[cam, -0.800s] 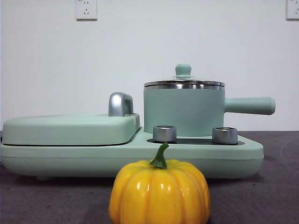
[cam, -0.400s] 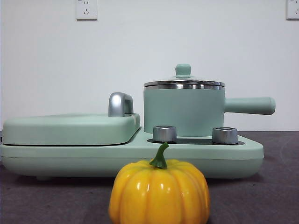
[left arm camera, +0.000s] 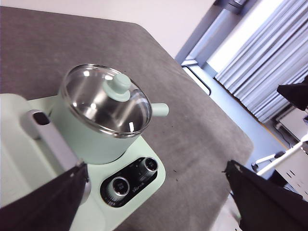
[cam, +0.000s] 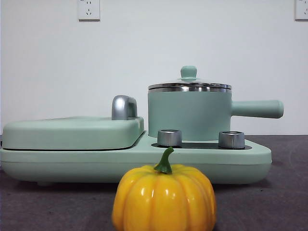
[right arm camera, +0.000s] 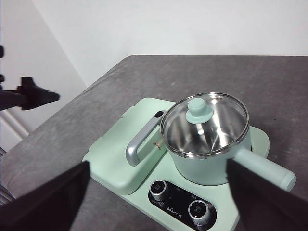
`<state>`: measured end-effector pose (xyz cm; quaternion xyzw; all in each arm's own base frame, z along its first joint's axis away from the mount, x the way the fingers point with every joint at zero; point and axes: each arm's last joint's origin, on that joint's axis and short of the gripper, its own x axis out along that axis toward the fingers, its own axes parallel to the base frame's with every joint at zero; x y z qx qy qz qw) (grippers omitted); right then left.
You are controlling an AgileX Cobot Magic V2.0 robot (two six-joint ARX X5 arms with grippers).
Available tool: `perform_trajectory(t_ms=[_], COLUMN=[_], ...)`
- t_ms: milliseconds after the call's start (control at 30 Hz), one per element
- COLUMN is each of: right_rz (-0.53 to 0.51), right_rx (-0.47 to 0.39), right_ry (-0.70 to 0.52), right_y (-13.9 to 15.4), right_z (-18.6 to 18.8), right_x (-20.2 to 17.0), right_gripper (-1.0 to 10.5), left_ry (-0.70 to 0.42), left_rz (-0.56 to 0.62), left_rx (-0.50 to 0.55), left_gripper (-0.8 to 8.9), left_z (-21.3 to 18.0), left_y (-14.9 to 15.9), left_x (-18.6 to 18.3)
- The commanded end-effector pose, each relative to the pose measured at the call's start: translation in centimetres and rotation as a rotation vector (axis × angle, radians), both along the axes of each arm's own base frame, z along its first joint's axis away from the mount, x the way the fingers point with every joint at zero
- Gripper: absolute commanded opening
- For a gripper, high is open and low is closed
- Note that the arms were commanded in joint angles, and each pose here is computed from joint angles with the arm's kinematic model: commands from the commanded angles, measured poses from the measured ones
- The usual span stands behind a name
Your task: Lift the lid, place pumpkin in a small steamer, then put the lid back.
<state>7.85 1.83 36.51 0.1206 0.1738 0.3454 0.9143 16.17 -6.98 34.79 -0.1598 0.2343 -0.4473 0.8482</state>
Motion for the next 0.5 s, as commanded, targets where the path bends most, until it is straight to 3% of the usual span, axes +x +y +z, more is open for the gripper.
perform_trajectory(t_ms=[33, 300, 500], right_rz=[0.001, 0.001, -0.005], right_rx=[-0.009, -0.006, 0.011], right_ry=[-0.030, -0.022, -0.005], right_y=[0.0, 0.0, 0.0], right_z=[0.6, 0.5, 0.5], right_x=[-0.1, -0.1, -0.1], right_gripper=[4.9, 4.9, 4.9], left_ry=[-0.012, -0.009, -0.069], left_rz=[-0.032, -0.111, -0.099], left_rx=[-0.004, 0.071, 0.212], left_gripper=[4.77, 4.77, 4.77], left_z=[0.8, 2.1, 3.2], left_y=[-1.0, -5.5, -10.3], left_x=[1.3, 6.1, 9.9])
